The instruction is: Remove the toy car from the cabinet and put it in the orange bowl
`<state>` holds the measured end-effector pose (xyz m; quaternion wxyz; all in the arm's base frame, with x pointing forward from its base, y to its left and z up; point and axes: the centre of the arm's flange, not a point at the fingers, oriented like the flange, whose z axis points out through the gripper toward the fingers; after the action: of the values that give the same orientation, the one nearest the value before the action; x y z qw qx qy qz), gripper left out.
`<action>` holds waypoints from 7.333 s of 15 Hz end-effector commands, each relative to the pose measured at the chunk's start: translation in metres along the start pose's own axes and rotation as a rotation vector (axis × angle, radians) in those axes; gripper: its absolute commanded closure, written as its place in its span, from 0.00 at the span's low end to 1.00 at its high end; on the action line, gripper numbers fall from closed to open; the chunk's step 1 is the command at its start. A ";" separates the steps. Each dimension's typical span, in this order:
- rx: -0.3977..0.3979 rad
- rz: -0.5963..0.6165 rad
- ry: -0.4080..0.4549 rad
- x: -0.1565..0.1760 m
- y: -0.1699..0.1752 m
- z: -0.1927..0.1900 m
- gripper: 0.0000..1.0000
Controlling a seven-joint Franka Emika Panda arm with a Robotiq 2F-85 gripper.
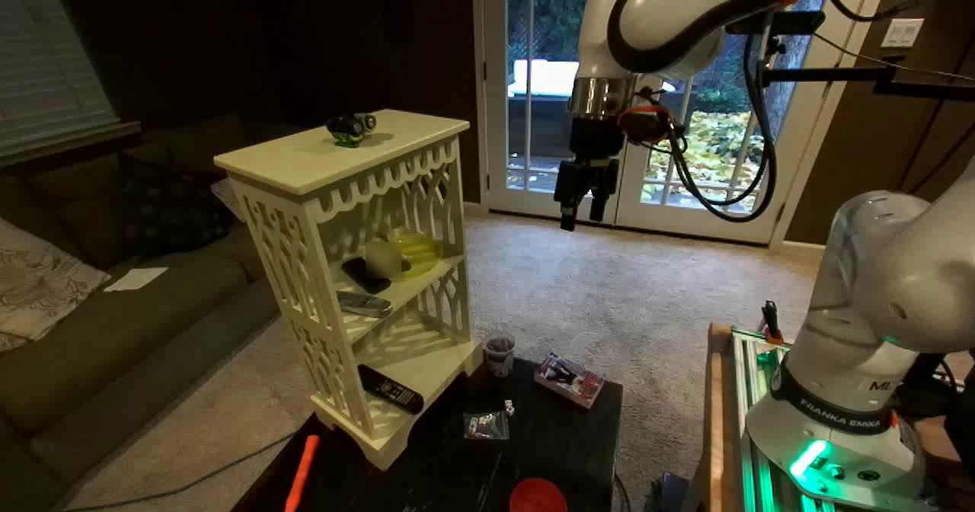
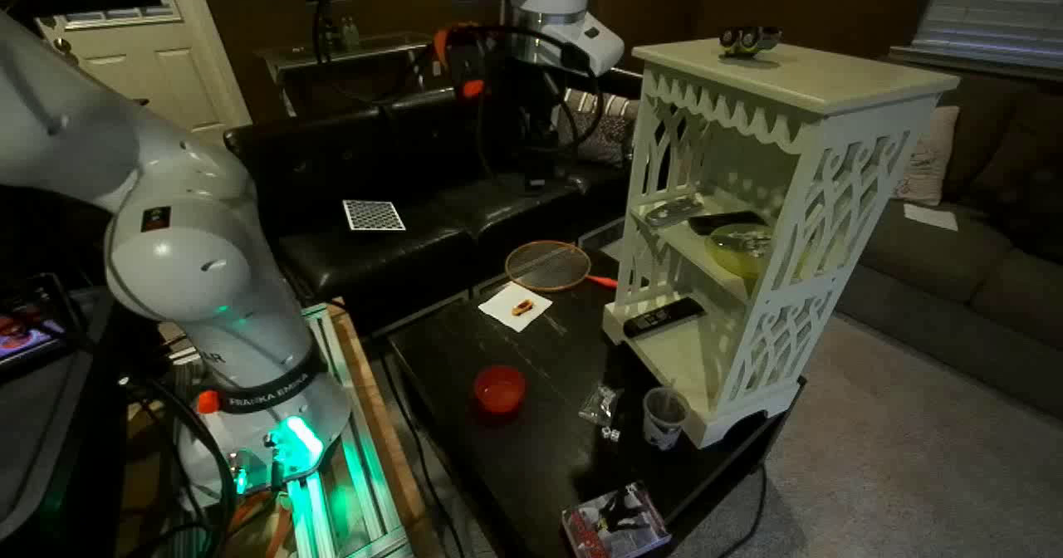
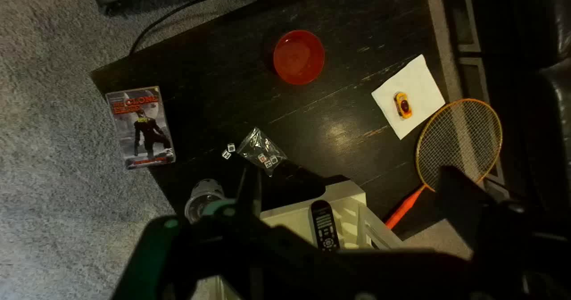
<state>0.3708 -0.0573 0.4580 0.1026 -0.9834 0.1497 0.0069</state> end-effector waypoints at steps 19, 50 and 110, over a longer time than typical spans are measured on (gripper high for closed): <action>0.033 0.043 0.528 0.115 -0.093 -0.125 0.00; -0.128 -0.044 0.628 0.281 -0.208 -0.113 0.00; -0.246 -0.034 0.652 0.314 -0.178 -0.090 0.53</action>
<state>0.7177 -0.0003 0.5643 -0.0807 -0.9418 0.1620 -0.2833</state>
